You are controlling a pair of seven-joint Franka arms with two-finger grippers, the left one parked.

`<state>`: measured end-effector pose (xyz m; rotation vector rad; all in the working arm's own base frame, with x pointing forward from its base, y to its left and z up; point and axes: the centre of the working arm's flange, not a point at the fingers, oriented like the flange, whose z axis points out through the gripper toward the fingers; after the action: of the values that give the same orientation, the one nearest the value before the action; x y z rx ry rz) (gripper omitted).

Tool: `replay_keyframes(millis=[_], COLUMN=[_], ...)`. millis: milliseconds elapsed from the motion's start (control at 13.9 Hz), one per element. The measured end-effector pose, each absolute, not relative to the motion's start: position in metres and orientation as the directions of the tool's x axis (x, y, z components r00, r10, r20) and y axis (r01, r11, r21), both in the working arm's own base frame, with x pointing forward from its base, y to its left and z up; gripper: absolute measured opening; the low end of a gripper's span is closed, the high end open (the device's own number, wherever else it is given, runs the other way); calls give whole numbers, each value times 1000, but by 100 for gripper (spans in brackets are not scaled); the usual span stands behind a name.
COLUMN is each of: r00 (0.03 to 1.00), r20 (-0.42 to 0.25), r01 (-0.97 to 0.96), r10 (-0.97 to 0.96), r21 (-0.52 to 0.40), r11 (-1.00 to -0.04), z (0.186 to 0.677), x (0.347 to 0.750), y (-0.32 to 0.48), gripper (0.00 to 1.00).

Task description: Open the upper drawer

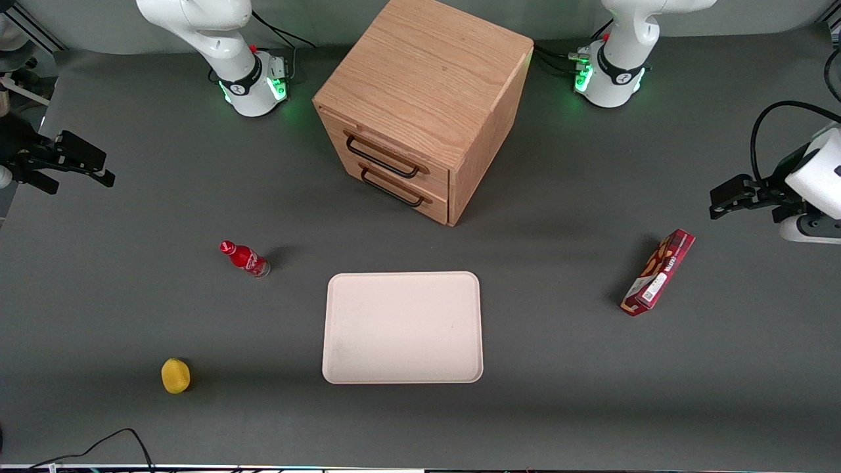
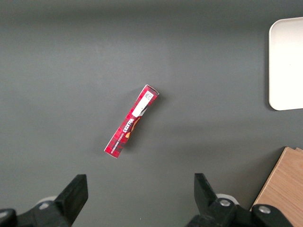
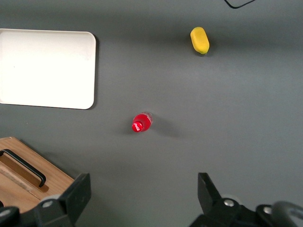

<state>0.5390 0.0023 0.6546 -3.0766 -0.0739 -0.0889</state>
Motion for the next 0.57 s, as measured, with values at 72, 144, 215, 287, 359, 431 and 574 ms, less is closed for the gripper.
replay_keyframes(millis=[72,144,215,287,359,431,574], r00=[997,997,997,997,997,998,998], r20=[58,57,56,55,54,53,51], r01=[50,50,50,50,50,50,51], r10=[46,46,46,46,46,46,48], r21=[-61,-62,-62,-62,-62,-62,-62], r11=[-997,-997,-997,-997,-997,-997,-997], z=[655,654,654,654,653,653,651], x=[539,539,539,539,539,539,539], y=[2,2,2,2,2,2,3], gripper=[100,100,100,100,100,100,100])
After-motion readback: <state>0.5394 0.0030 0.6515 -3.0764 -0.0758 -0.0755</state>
